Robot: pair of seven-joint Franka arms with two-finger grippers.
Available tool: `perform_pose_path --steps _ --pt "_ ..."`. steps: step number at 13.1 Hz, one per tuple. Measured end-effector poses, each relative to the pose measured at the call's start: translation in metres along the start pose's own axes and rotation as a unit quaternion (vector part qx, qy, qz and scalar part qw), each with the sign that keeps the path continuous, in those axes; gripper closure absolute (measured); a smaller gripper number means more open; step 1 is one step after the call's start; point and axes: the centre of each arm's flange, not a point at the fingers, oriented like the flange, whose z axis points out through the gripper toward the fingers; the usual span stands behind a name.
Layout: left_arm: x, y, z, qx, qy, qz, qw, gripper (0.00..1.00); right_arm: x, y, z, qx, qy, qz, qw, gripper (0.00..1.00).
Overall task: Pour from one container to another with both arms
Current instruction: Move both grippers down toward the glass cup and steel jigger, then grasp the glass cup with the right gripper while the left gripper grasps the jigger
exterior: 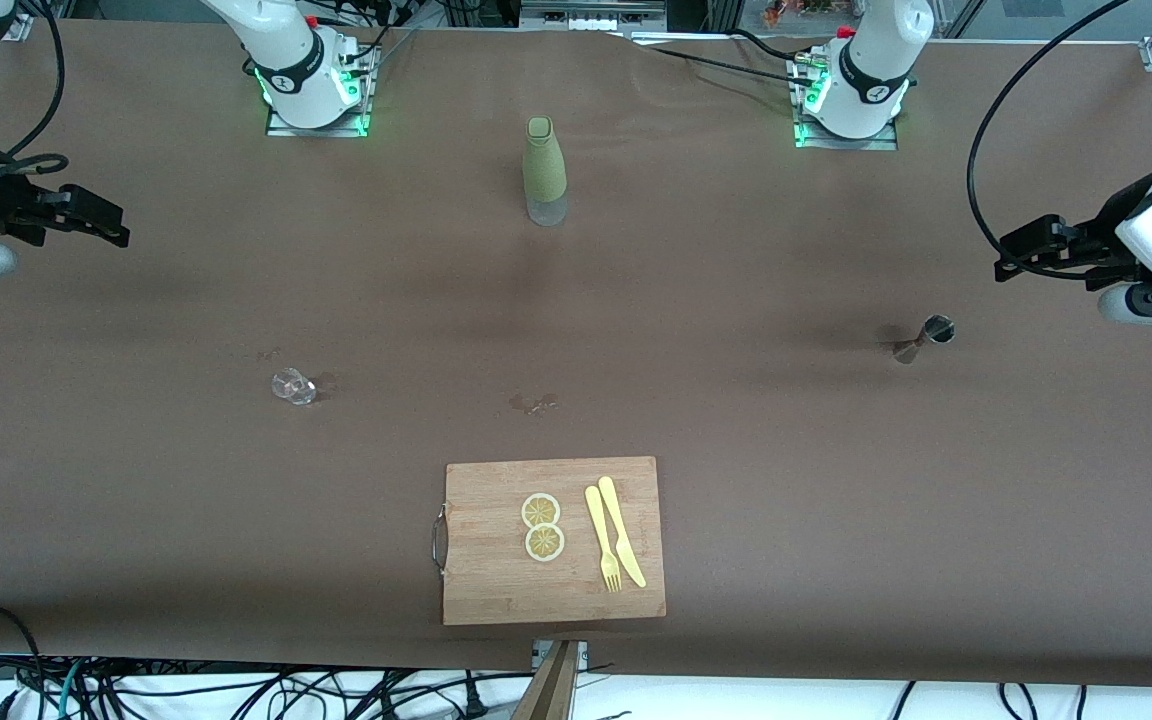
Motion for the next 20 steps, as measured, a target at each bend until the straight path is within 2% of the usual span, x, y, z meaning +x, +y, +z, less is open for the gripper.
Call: perform_pose_path --steps 2,4,7,8,10,13,14,16,18,20 --pt "-0.001 -0.001 0.002 0.000 -0.001 -0.001 1.000 0.00 0.006 0.004 0.013 0.001 -0.015 -0.055 0.998 0.00" --pt "0.000 -0.004 0.003 0.000 -0.001 -0.004 1.000 0.00 0.014 0.026 0.035 0.018 -0.040 -0.132 0.990 0.00" --pt "-0.001 -0.009 0.011 -0.003 -0.014 -0.008 1.000 0.00 0.025 0.063 0.070 0.100 -0.048 -0.178 0.978 0.00" --pt "-0.002 -0.016 0.015 -0.017 -0.024 -0.013 0.999 0.00 0.029 0.073 0.081 0.127 -0.045 -0.193 0.972 0.00" --pt "0.001 -0.055 0.030 -0.064 -0.039 0.003 0.997 0.00 0.036 0.094 0.105 0.177 -0.032 -0.244 0.953 0.00" --pt "0.007 -0.133 0.077 -0.112 -0.053 0.120 0.985 0.00 0.046 0.125 0.151 0.245 -0.003 -0.313 0.918 0.00" --pt "0.009 -0.150 0.094 -0.136 -0.053 0.157 0.977 0.00 0.050 0.132 0.166 0.265 0.008 -0.335 0.904 0.00" --pt "0.009 -0.179 0.127 -0.195 -0.036 0.228 0.953 0.00 0.058 0.140 0.200 0.308 0.043 -0.384 0.869 0.00" --pt "0.004 -0.214 0.166 -0.262 0.005 0.295 0.919 0.00 0.066 0.147 0.236 0.341 0.080 -0.426 0.834 0.00" --pt "-0.006 -0.248 0.212 -0.324 0.066 0.349 0.877 0.00 0.077 0.149 0.273 0.360 0.123 -0.469 0.797 0.00"
